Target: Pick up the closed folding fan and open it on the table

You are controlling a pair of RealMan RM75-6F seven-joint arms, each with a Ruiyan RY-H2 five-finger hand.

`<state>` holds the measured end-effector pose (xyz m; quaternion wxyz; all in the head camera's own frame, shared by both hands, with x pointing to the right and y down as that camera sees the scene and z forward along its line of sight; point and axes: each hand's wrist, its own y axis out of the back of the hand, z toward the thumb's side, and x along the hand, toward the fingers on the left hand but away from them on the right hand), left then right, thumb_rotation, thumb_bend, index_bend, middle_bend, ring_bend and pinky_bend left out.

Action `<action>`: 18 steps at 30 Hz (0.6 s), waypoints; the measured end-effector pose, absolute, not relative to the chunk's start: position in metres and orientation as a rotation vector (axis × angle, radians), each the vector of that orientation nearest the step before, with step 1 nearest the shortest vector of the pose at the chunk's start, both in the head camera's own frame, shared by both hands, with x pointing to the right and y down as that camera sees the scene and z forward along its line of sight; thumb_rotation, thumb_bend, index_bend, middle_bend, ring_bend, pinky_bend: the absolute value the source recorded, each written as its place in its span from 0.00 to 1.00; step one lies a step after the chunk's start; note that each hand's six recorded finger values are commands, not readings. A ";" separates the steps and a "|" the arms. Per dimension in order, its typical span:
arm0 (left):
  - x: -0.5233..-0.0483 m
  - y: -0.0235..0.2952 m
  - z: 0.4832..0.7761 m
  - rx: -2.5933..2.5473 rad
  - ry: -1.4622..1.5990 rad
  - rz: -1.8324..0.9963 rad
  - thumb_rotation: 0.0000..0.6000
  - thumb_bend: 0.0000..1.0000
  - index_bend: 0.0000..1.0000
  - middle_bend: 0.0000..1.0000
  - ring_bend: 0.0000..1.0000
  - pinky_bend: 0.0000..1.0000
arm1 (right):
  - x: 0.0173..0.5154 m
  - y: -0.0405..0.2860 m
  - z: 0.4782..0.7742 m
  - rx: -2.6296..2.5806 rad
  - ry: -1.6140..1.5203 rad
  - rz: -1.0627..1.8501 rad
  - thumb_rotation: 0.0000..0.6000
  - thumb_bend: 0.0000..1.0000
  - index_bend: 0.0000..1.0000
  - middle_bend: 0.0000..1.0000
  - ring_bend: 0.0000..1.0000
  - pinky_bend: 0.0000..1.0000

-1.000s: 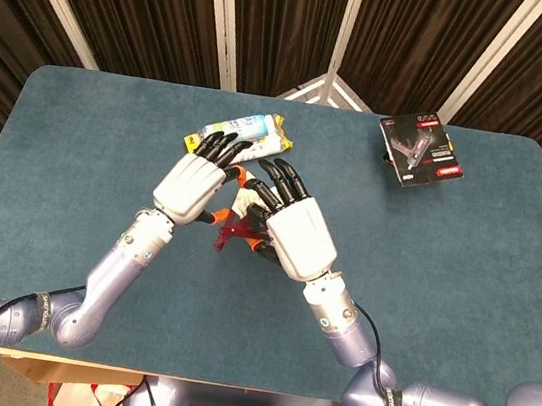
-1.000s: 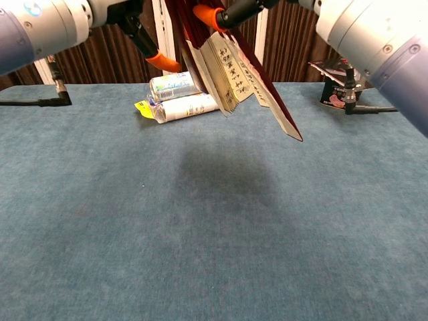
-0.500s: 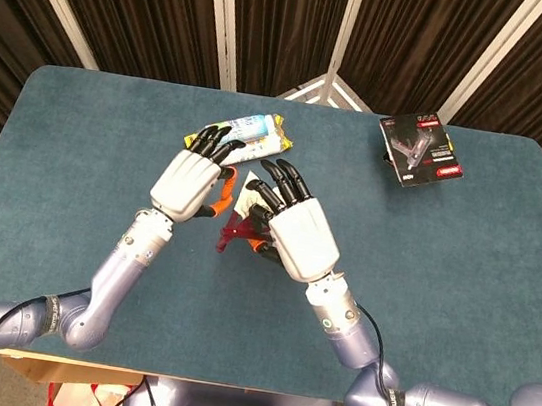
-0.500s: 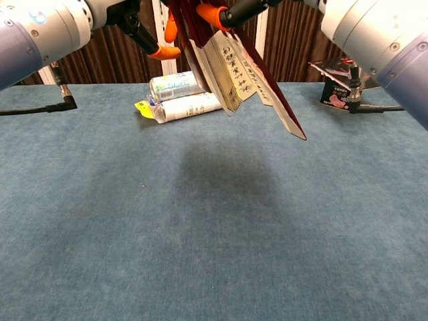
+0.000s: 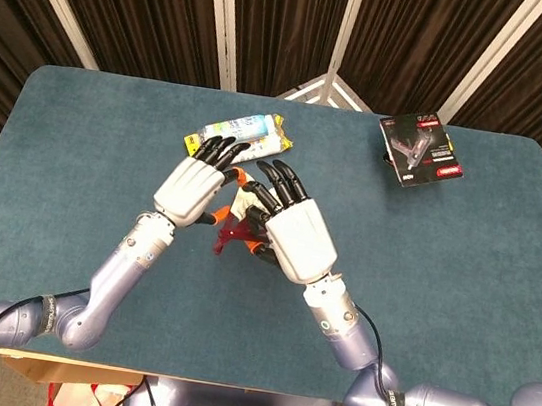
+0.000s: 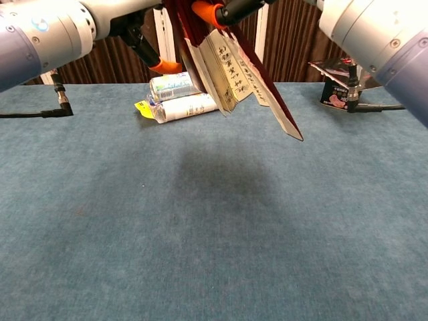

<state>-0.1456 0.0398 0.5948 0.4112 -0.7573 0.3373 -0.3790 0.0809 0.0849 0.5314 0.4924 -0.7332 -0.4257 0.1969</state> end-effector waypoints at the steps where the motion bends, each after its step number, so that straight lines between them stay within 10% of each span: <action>1: -0.144 0.041 0.595 -1.908 0.844 -0.955 1.00 0.40 0.42 0.05 0.00 0.00 | 0.080 0.085 0.531 -1.780 -1.031 0.478 1.00 0.76 0.82 0.37 0.15 0.16; 18: -0.136 0.045 0.592 -1.921 0.891 -0.936 1.00 0.62 0.68 0.12 0.00 0.00 | 0.081 0.086 0.528 -1.777 -1.024 0.480 1.00 0.76 0.82 0.38 0.15 0.16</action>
